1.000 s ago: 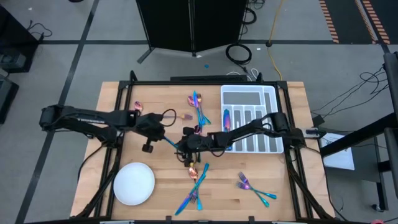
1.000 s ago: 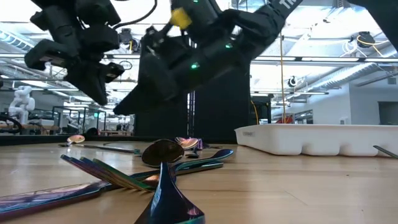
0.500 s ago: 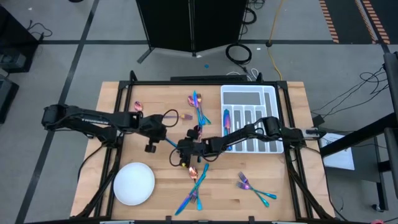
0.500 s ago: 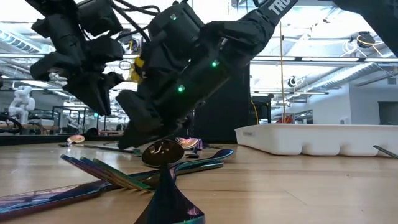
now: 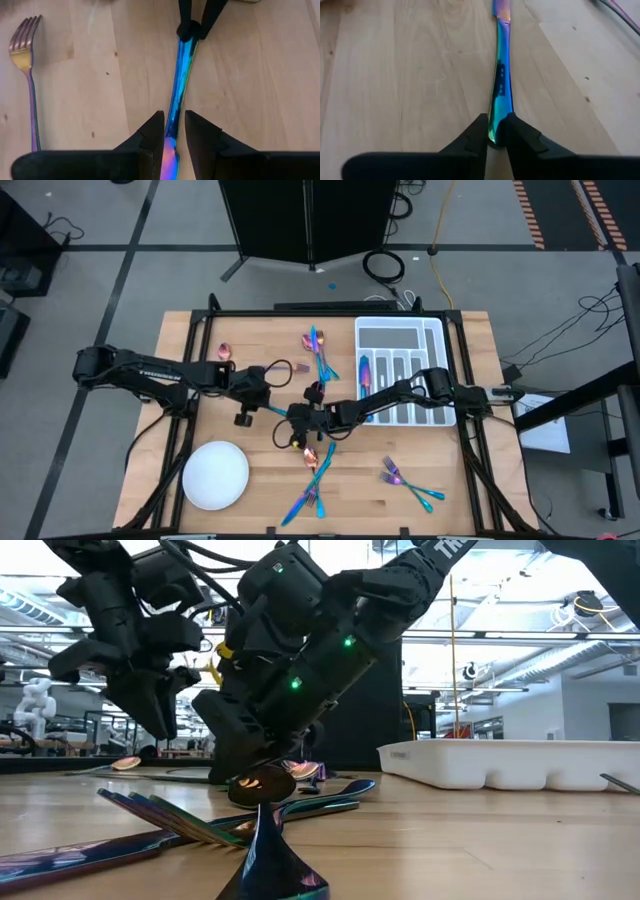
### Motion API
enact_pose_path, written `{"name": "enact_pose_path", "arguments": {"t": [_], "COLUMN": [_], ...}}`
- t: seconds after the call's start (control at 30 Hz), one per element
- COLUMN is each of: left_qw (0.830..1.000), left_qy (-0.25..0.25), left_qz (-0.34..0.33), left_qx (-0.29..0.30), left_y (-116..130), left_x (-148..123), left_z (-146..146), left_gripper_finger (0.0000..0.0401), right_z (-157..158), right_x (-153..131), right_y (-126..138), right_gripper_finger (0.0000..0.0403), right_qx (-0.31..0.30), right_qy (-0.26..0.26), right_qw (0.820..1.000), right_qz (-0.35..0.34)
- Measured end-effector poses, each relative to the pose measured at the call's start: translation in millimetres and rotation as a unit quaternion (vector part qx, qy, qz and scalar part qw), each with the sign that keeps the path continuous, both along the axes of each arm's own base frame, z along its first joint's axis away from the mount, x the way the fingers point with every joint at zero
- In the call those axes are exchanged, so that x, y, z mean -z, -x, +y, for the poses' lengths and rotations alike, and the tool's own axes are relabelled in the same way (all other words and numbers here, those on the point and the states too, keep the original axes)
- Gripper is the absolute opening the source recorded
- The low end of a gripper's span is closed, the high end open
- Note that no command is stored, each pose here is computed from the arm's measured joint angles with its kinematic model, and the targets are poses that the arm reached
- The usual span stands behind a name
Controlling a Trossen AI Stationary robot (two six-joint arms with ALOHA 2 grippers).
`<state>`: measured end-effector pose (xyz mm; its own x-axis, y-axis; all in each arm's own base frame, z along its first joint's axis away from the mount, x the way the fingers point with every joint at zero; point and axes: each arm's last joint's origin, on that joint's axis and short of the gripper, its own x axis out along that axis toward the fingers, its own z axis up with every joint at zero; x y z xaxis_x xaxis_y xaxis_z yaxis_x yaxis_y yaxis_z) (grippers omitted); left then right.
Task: Sort silverware
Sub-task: Put the blue knife into the utensil organizer
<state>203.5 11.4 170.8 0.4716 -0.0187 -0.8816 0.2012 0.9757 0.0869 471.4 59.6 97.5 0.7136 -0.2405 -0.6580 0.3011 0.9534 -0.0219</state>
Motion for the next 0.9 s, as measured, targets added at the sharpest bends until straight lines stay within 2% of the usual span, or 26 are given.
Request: {"name": "enact_pose_path", "arguments": {"t": [0.13, 0.33, 0.7, 0.9], "left_qw": [1.000, 1.000, 1.000, 1.000], "left_qy": [0.000, 0.002, 0.014, 0.018], "left_qz": [0.001, 0.005, 0.011, 0.012], "left_qx": [0.000, -0.003, 0.002, 0.020], "left_y": [-5, -10, -11, -11], "left_x": [5, 11, 14, 14], "left_z": [0, 1, 0, -5], "left_gripper_finger": [0.0080, 0.0080, 0.0080, 0.0080], "right_z": [0, 0, 0, -9], "right_x": [1, 0, 2, 3], "right_y": [1, 3, 4, 3], "right_gripper_finger": [0.0046, 0.0063, 0.0077, 0.0077], "right_qx": [0.003, 0.002, 0.014, 0.000], "right_qy": [-0.008, -0.039, -0.054, -0.112], "right_qw": [1.000, 0.999, 0.998, 0.993], "right_qz": [0.004, 0.015, 0.023, 0.028]}}
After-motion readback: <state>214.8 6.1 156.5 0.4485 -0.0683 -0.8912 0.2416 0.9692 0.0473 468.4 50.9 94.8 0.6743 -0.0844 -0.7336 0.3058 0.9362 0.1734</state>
